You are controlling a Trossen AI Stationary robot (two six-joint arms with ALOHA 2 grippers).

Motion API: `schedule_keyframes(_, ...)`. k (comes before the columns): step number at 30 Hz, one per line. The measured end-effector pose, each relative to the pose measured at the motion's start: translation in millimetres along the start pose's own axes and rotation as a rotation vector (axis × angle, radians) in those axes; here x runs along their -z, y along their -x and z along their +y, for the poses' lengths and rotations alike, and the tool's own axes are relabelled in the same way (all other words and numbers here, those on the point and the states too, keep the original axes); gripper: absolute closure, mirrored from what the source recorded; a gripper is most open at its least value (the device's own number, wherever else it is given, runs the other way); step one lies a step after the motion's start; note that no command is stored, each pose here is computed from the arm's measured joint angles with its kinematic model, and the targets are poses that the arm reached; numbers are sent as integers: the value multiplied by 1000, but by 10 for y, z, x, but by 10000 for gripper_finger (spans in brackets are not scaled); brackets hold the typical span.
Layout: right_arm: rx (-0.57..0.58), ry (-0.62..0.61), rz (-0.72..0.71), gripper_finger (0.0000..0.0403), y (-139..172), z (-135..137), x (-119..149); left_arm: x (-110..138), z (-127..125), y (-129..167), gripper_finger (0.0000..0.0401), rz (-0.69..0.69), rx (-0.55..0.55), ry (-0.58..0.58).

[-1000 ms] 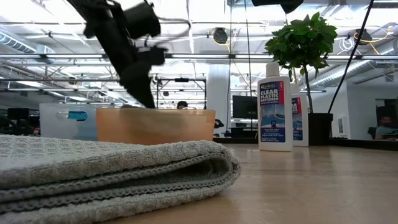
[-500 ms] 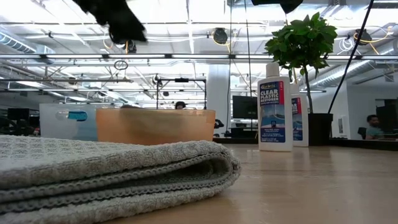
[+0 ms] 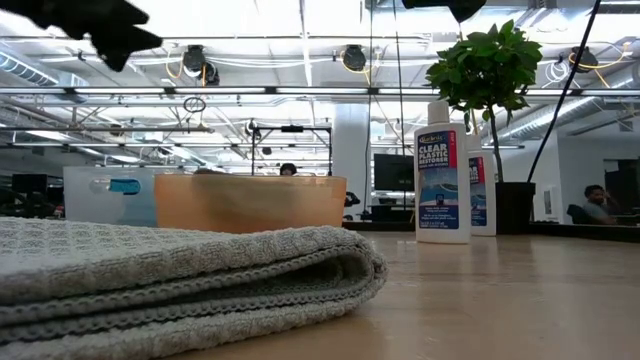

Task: Pick & Place Kitchen Items
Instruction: Put the gray towel into the orange bin

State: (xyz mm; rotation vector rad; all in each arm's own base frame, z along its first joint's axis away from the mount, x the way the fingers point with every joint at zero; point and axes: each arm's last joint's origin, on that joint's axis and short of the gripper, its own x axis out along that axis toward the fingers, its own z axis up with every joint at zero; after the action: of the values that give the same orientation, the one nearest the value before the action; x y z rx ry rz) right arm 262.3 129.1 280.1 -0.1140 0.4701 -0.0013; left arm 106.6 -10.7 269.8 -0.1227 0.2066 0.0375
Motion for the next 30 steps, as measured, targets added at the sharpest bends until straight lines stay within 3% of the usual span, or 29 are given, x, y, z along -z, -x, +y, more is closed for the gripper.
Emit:
schedule_keyframes(8, 24, -20, 2, 353, -33, -73, -8, 267, 75, 242, 203, -124, 20, -30)
schedule_keyframes(15, 41, -32, -36, 353, -110, -135, 82, 493, 113, 252, 203, -148, 19, -67)
schedule_keyframes(24, 45, -22, -71, 353, -143, -156, 128, 541, 117, 239, 203, -124, 26, -61)
schedule_keyframes(30, 46, 10, -83, 353, -142, -155, 114, 535, 125, 236, 203, -139, -4, 2)
